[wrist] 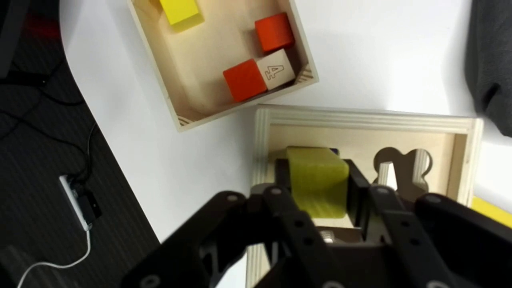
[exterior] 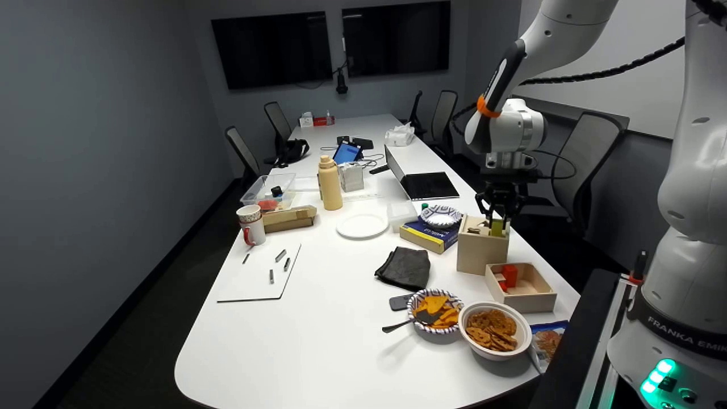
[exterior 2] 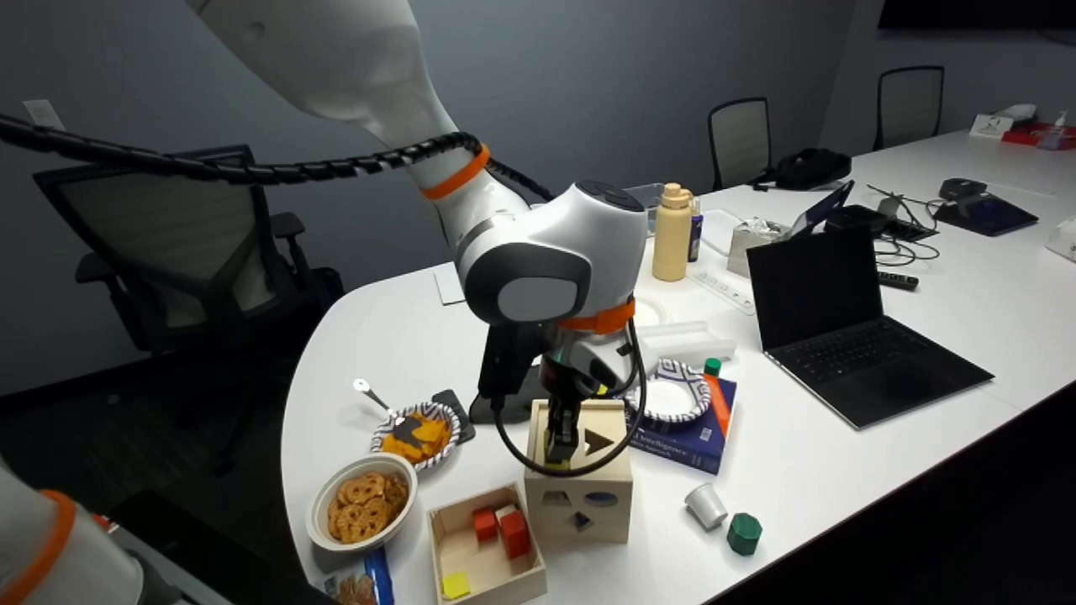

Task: Remove the block from the wooden box and put it in the box to the left

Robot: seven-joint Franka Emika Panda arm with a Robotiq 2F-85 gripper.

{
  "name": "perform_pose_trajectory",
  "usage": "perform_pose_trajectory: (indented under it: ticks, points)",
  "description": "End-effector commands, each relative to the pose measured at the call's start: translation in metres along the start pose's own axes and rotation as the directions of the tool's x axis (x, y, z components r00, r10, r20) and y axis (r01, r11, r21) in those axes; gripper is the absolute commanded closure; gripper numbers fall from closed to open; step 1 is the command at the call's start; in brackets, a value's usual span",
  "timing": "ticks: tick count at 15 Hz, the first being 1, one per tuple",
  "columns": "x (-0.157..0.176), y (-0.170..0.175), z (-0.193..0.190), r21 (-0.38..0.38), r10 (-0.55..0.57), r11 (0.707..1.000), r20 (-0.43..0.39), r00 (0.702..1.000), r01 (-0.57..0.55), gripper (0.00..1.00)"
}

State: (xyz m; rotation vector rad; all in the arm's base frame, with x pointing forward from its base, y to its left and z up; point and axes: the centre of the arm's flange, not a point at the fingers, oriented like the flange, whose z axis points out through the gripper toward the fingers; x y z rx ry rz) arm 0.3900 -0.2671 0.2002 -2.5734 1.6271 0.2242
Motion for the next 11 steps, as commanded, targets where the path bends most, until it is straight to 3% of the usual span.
perform_pose_trajectory:
  ticks: [1,2,3,5,9,11]
  points:
    - [-0.0093,0.0052,0.0081,-0.004,0.028,1.0,0.012,1.0,-0.028,0.91]
    - [-0.0094,0.0057,0.0092,-0.004,0.029,1.0,0.012,0.999,-0.029,0.91]
    - [-0.0092,0.0051,0.0095,-0.001,0.028,1.0,0.004,1.0,-0.028,0.41]
    - [-0.009,0.005,0.0081,0.005,0.021,1.0,-0.005,1.0,-0.021,0.35]
    - [-0.0073,0.0018,0.0038,0.021,0.0,1.0,-0.019,1.0,0.001,0.04]
    - [-0.0073,-0.0001,0.0033,0.027,-0.008,1.0,-0.022,1.0,0.008,0.0]
